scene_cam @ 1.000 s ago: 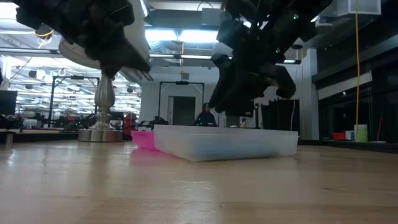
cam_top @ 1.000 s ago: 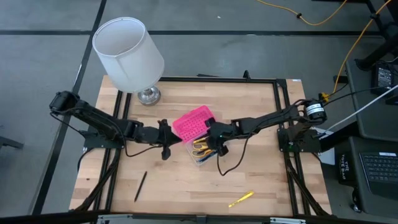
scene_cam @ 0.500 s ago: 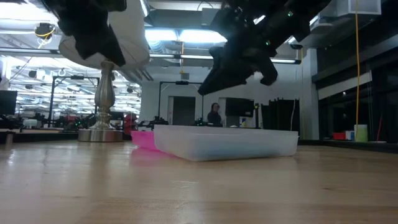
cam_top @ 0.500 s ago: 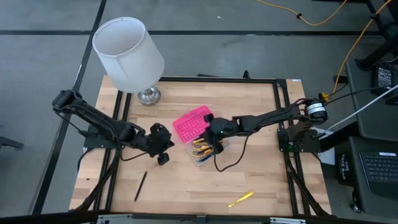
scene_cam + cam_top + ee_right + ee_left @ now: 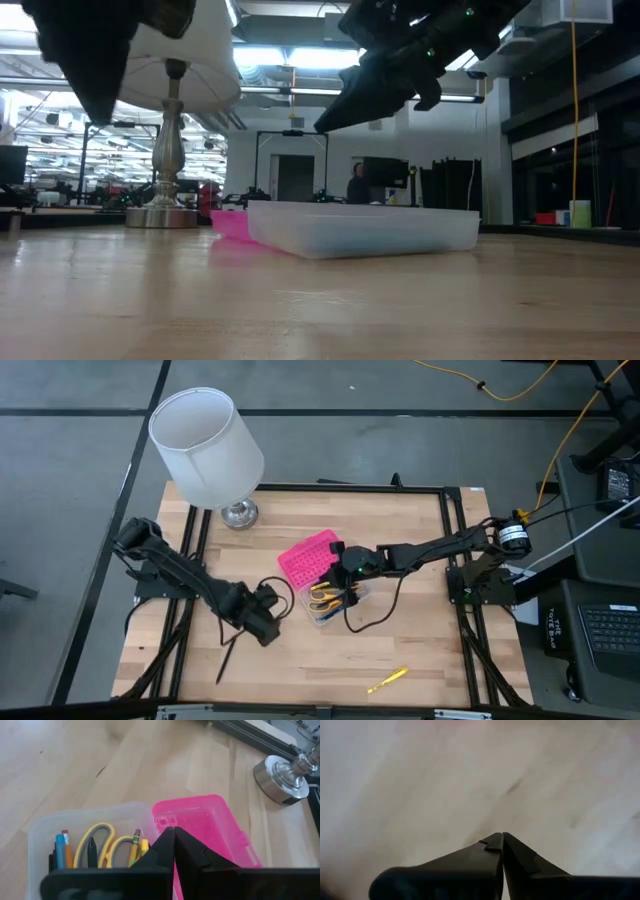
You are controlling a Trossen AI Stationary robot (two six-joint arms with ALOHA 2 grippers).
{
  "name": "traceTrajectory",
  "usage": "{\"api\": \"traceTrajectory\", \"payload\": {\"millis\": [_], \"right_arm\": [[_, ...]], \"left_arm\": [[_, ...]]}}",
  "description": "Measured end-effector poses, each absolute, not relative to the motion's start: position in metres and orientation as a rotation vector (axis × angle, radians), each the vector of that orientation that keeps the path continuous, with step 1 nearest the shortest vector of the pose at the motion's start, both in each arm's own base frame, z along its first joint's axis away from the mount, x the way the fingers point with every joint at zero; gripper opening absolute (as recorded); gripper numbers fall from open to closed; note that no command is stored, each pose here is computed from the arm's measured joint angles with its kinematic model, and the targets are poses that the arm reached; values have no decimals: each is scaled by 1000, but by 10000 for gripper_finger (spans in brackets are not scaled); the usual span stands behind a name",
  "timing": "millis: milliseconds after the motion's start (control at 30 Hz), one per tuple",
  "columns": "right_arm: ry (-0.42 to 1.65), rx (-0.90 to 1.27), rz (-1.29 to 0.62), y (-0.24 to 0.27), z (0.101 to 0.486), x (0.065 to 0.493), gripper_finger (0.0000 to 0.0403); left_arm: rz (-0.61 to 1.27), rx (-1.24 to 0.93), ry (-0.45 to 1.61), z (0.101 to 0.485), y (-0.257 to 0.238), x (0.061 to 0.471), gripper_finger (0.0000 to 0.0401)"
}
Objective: Pick & place school supplies into a supply box
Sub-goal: Put the black pen into the supply box
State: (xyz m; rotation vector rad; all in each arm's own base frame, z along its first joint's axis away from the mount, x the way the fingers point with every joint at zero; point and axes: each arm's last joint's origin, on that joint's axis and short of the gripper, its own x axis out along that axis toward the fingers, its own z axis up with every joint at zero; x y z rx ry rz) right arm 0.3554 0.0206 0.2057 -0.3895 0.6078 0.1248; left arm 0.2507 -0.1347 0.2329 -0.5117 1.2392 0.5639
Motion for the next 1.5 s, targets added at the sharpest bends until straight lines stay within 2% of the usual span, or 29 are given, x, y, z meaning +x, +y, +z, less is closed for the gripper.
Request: {"api": "traceTrajectory", "payload": {"millis": [233,400,667,900,1033,1333,1500], "right_arm": [[622,-337,151,22,204,354,5],[614,-304,233,25,204,354,14],[575,-280,231,25,207,356,5],[502,-283,221,26,213,359,18],[478,-308,224,26,215,360,8],[453,-314,222,26,217,362,21],[454,-314,222,26,217,362,12]], "left_arm": [[646,-667,1253,241,-162,260,1],[738,-800,1359,234,-181,248,3],[768,-813,1386,231,-210,223,3],[751,-842,1371,232,-226,212,4],[780,-871,1366,232,-230,207,9],[836,-934,1401,231,-235,200,71],[868,-945,1392,227,-240,195,109]]}}
